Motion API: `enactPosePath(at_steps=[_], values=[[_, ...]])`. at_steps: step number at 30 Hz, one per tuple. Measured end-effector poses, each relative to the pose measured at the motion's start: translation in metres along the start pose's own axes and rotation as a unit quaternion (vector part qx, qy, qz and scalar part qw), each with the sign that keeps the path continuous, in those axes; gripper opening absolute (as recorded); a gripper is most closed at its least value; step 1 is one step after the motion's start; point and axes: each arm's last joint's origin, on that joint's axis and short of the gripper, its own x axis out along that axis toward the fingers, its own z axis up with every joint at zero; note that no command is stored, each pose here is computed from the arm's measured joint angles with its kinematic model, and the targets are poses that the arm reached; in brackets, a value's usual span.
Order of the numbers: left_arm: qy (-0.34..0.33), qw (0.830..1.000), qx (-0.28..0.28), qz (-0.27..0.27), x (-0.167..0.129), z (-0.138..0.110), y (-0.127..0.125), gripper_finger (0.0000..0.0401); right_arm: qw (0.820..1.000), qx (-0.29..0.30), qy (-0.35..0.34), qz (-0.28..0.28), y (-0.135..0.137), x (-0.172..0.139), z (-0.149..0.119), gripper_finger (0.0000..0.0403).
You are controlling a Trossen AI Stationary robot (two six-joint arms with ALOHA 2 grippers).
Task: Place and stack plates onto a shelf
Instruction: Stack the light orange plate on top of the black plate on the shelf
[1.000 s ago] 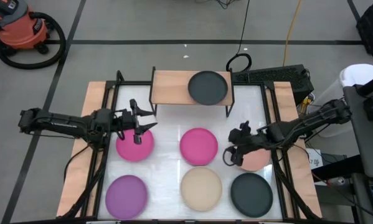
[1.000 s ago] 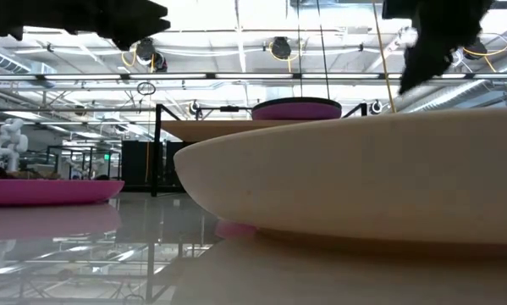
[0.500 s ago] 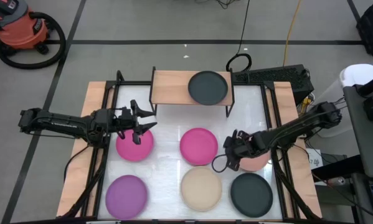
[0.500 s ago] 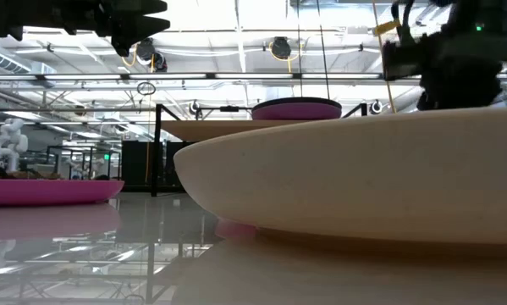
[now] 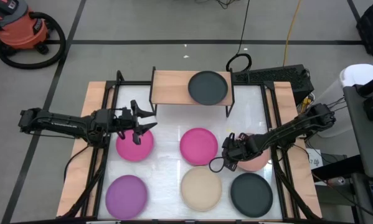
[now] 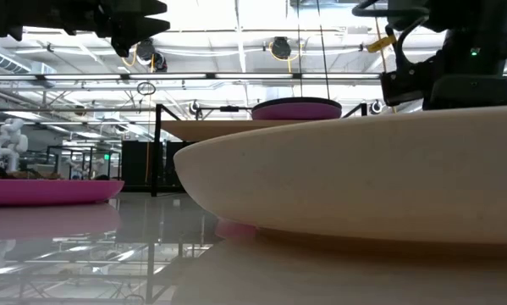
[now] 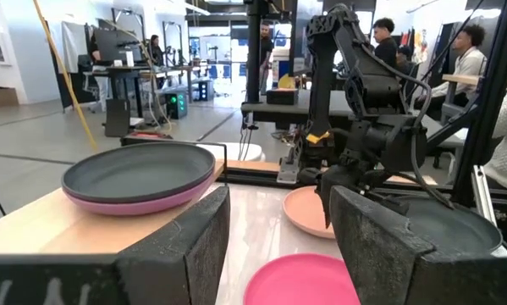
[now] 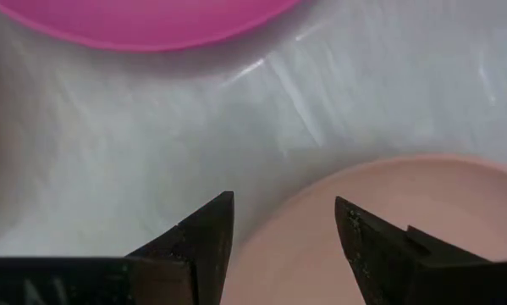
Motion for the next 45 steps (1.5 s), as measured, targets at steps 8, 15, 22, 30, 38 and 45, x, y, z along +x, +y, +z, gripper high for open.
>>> enactPosePath(at_steps=[8, 15, 22, 30, 38, 45], values=[[0.025, 1.0, 0.015, 0.0, 0.0, -0.005, 0.0, 0.0209, 1.0, 0.021, 0.008, -0.013, -0.002, 0.0, -0.002, 0.0187], [0.042, 0.999, 0.027, 0.003, 0.0, -0.008, 0.0, 0.0209, 1.0, 0.011, 0.009, 0.014, -0.002, 0.009, -0.005, 0.0187], [0.041, 0.999, 0.029, 0.003, 0.0, -0.008, 0.0, 0.0209, 0.999, 0.03, 0.016, 0.0, -0.012, 0.022, -0.013, 0.0145], [0.041, 0.998, 0.045, 0.003, 0.0, -0.008, 0.0, 0.0209, 0.999, 0.023, 0.031, -0.016, -0.014, 0.016, -0.014, 0.0013], [0.04, 0.997, 0.067, 0.002, 0.0, -0.008, 0.0, 0.0209, 0.998, 0.023, 0.042, -0.051, -0.014, -0.017, -0.008, 0.0002], [0.038, 0.997, 0.071, 0.002, 0.0, -0.007, 0.0, 0.0209, 0.994, 0.046, -0.021, -0.097, -0.023, -0.069, 0.002, 0.0001]])
